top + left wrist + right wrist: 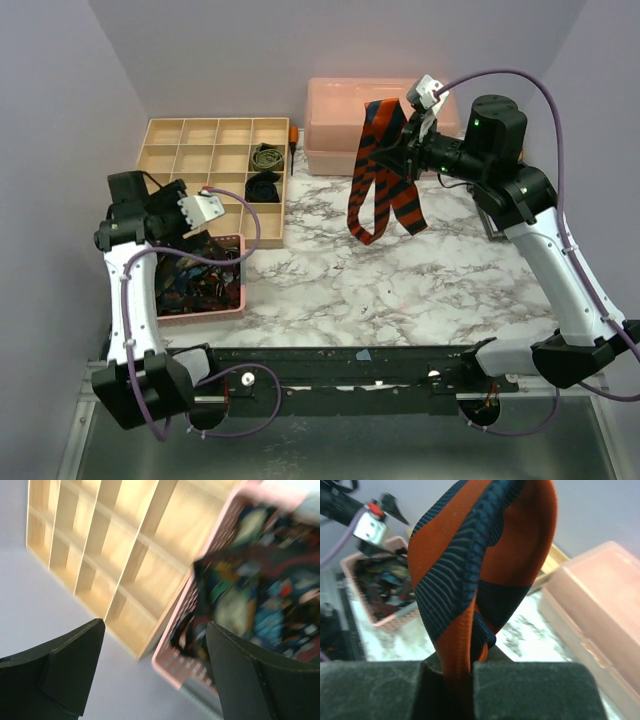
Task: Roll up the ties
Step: Move the bin to the corner of the board, then place the tie at the center of the board, then flatten out the tie at the center of the board.
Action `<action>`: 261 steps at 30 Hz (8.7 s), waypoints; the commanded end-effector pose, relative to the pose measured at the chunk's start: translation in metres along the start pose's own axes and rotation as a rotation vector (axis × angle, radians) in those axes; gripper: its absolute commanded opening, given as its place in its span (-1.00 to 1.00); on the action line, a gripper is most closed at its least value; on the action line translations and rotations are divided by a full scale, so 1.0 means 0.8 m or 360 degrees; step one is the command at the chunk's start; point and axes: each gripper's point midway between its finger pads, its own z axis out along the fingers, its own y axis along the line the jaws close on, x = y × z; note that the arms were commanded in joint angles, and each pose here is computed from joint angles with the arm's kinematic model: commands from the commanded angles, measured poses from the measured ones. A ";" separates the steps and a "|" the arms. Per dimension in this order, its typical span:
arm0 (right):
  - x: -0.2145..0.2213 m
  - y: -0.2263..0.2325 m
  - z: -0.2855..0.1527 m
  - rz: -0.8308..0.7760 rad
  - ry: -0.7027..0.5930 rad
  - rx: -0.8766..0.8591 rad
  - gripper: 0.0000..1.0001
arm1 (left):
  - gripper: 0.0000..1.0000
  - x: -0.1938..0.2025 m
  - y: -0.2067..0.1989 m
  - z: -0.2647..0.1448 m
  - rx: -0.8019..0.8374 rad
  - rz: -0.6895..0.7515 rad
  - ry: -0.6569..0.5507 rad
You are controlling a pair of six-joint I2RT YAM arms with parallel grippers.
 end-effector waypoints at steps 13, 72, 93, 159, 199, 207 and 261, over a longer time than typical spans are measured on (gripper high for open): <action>0.297 -0.079 -0.057 0.0837 0.0812 0.0325 0.95 | 0.81 -0.166 -0.126 0.008 0.0515 -0.0378 -0.0660; 0.317 -0.038 -0.130 0.0087 0.1030 0.0524 -0.99 | -1.00 -0.206 -0.400 0.044 0.1240 0.0614 -0.0593; 0.519 -0.180 -0.345 0.0771 0.1625 0.0901 -0.99 | -0.80 -0.205 -0.297 0.107 0.1088 0.0244 -0.0403; 0.519 -0.161 -0.223 0.0660 0.1491 0.0338 0.20 | -0.01 -0.291 -0.258 0.227 0.1099 0.0396 -0.0216; 0.593 -0.126 -0.308 0.0345 0.1947 0.0064 -0.10 | 0.43 -0.265 -0.383 0.167 0.1470 0.0485 -0.0109; 0.499 -0.187 -0.327 0.0754 0.1390 0.0528 0.32 | 0.89 -0.299 -0.323 0.151 0.1259 0.0107 -0.0352; 0.455 -0.130 -0.259 0.0912 0.1178 0.0417 -0.98 | 0.97 -0.310 -0.184 0.055 0.0894 -0.0842 -0.0978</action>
